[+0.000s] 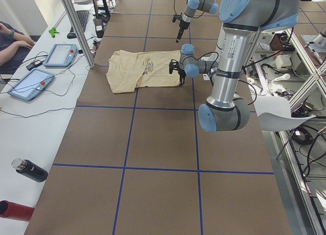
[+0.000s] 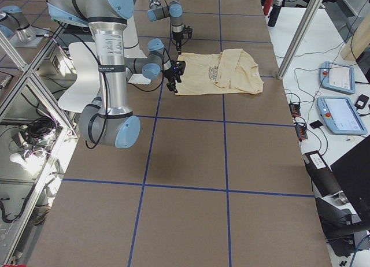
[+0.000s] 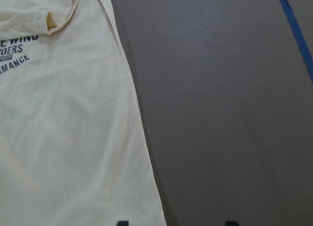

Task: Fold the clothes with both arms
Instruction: 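Lower both grippers and grasp the hem corners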

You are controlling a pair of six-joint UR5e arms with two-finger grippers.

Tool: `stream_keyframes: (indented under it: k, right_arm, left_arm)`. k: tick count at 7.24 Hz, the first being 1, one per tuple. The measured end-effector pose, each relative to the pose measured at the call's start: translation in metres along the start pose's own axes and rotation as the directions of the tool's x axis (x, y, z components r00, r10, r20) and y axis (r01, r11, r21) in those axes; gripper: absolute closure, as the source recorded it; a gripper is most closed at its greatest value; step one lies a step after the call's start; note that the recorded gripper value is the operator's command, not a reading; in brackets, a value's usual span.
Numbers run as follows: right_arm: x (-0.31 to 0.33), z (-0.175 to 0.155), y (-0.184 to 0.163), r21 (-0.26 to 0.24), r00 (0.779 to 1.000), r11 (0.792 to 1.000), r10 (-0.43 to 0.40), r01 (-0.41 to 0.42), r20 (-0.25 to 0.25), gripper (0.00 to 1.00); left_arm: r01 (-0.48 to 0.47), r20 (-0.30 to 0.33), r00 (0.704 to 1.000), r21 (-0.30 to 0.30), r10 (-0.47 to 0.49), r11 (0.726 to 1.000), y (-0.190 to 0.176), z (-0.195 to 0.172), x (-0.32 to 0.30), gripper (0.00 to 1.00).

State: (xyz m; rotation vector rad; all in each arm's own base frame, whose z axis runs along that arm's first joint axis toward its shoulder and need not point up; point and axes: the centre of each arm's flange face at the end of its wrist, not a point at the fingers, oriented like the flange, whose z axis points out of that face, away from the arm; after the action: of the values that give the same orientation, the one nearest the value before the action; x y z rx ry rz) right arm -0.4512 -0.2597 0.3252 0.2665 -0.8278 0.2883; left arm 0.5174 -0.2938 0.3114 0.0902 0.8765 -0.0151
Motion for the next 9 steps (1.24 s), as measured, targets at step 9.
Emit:
stream_keyframes:
  k: [9]
  right_arm:
    - [-0.021,0.056,0.026,0.016,0.997,0.999,-0.035,0.036,-0.061,0.57]
  left_arm:
    - [-0.012,-0.040,0.999,0.003,0.012,1.000,0.003,-0.021,0.006,1.00]
